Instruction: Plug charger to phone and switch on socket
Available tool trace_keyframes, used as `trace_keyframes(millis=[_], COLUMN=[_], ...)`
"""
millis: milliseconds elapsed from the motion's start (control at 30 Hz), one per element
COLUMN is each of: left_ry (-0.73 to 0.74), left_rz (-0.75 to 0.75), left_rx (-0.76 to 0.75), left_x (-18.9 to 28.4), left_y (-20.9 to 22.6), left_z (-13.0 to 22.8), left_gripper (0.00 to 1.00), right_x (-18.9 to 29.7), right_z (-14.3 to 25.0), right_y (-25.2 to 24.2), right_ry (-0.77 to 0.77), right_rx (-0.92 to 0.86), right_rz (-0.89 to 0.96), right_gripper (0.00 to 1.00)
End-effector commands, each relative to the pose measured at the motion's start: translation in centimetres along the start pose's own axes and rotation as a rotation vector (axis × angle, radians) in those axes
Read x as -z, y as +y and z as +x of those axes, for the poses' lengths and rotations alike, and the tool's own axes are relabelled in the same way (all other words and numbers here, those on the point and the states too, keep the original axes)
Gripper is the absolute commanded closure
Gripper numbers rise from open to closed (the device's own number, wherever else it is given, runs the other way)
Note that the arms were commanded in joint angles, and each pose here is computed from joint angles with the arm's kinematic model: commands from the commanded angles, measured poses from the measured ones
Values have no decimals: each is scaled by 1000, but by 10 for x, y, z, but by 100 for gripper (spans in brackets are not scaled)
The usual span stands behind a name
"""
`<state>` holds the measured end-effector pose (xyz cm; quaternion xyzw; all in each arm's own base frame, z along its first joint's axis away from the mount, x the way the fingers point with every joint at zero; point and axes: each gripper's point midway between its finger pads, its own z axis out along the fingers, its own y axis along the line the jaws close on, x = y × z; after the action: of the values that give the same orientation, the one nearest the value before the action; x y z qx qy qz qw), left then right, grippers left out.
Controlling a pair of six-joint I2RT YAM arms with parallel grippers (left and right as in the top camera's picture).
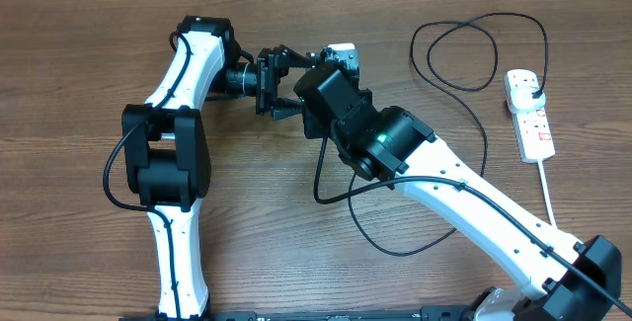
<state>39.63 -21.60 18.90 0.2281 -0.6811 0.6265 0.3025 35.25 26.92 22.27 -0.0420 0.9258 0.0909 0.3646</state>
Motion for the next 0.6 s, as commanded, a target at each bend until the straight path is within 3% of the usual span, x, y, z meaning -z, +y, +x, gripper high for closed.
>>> trace_keyframes(millis=[0, 133, 200, 367, 467, 567], left_ry=[6, 5, 5, 4, 1, -8], left_rz=[52, 53, 51, 51, 46, 26], left_rx=[-61, -62, -63, -127, -179, -221], left_x=[4, 5, 4, 5, 5, 5], left_y=[-26, -26, -26, -27, -28, -26], left_z=[23, 23, 23, 18, 14, 10], left_gripper=[25, 23, 19, 2, 0, 0], right_x=[1, 1, 1, 2, 7, 22], right_z=[-2, -2, -3, -13, -26, -44], right_y=[1, 3, 4, 2, -9, -27], right_ry=[-5, 1, -3, -48, -122, -252], right_rx=[-5, -14, -43, -191, -398, -831], right_rz=[-10, -20, -22, -9, 35, 52], right_gripper=[80, 88, 96, 96, 96, 96])
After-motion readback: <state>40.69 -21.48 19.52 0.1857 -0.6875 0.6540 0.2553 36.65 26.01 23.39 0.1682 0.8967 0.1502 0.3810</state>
